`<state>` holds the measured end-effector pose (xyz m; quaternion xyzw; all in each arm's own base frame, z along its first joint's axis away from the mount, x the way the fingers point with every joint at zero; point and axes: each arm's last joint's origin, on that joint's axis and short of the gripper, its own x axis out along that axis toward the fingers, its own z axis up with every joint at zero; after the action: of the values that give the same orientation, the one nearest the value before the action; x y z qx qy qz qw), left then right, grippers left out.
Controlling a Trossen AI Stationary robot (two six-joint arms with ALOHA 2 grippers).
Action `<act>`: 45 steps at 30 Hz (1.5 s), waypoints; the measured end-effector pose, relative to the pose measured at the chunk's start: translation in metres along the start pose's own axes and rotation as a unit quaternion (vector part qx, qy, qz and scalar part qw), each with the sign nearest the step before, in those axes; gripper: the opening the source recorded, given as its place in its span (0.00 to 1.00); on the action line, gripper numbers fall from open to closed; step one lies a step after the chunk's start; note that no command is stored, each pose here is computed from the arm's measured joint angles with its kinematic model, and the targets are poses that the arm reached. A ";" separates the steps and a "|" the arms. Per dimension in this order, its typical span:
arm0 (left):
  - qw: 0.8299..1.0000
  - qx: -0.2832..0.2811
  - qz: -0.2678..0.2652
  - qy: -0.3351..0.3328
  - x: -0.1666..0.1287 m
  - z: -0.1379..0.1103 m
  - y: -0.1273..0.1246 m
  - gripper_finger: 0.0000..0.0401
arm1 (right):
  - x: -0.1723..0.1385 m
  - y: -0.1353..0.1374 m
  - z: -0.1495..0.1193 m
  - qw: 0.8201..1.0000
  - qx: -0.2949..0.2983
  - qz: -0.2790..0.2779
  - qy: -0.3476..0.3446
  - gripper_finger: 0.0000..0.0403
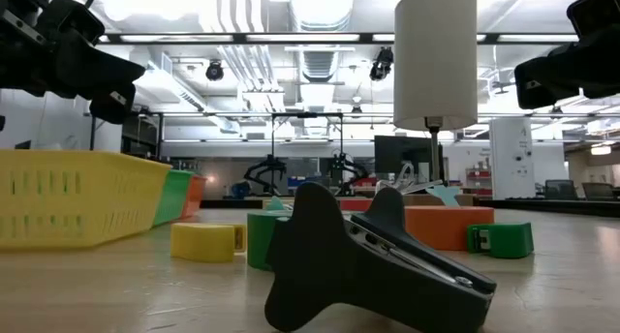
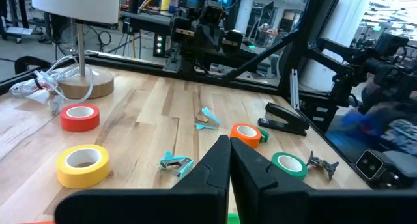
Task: Pick and place Stapler, Stapler remover, tape
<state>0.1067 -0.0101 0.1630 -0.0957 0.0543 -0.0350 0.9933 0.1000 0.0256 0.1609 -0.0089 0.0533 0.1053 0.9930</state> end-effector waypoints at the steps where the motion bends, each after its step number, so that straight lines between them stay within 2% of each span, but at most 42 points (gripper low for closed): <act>1: 1.000 0.000 0.000 0.000 0.000 0.000 0.000 0.03 | 0.000 0.000 0.000 1.000 0.000 0.000 0.000 0.02; 6: 1.000 0.000 0.000 0.000 0.000 0.000 0.000 0.03 | 0.000 0.000 0.000 1.000 -0.003 0.000 0.000 0.02; 10: 1.000 0.000 0.000 0.000 0.000 0.000 0.000 0.03 | 0.000 -0.001 0.001 0.994 -0.105 -0.014 -0.002 0.02; 13: 1.000 0.000 0.000 0.000 0.000 0.000 0.000 0.03 | 0.000 -0.002 0.001 0.973 -0.228 -0.029 0.002 0.02; 17: 1.000 0.000 0.000 0.000 0.000 0.000 0.000 0.03 | 0.000 -0.004 0.002 0.932 -0.357 -0.066 0.014 0.02; 20: 1.000 0.000 0.000 0.000 0.000 0.000 0.000 0.03 | 0.000 -0.004 0.002 0.912 -0.404 -0.065 0.017 0.02; 22: 1.000 0.000 0.000 0.000 0.000 0.000 0.000 0.03 | 0.000 -0.004 0.004 0.912 -0.404 -0.069 0.007 0.02; 23: 1.000 0.000 0.000 0.000 0.000 0.000 0.000 0.03 | 0.000 -0.004 0.006 0.917 -0.393 -0.071 -0.001 0.02; 24: 1.000 0.000 0.000 0.000 0.000 0.000 0.000 0.03 | 0.000 -0.004 0.007 0.929 -0.364 -0.069 -0.010 0.02; 27: 1.000 0.000 0.000 0.000 0.000 0.000 0.000 0.03 | 0.000 -0.001 0.008 0.983 -0.179 -0.036 -0.035 0.02; 29: 1.000 0.000 0.000 0.000 0.000 0.000 0.000 0.03 | 0.000 -0.001 0.008 0.997 -0.058 -0.030 -0.040 0.02; 30: 1.000 0.000 0.000 0.000 0.000 0.000 0.000 0.03 | 0.000 -0.001 0.008 0.999 -0.009 -0.028 -0.042 0.02; 34: 1.000 0.000 0.000 0.000 0.000 0.000 0.000 0.03 | -0.001 -0.002 0.012 0.994 0.087 -0.030 -0.066 0.02; 42: 1.000 0.000 0.000 0.000 0.000 0.000 0.000 0.03 | 0.000 -0.001 0.023 0.978 0.167 -0.006 -0.123 0.02; 45: 1.000 0.000 0.000 0.000 0.000 0.000 0.000 0.03 | 0.004 -0.003 0.024 0.975 0.172 -0.042 -0.131 0.02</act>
<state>0.1067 -0.0101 0.1630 -0.0955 0.0543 -0.0350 0.9933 0.1067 0.0239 0.1840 0.1735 -0.0604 0.0532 0.9815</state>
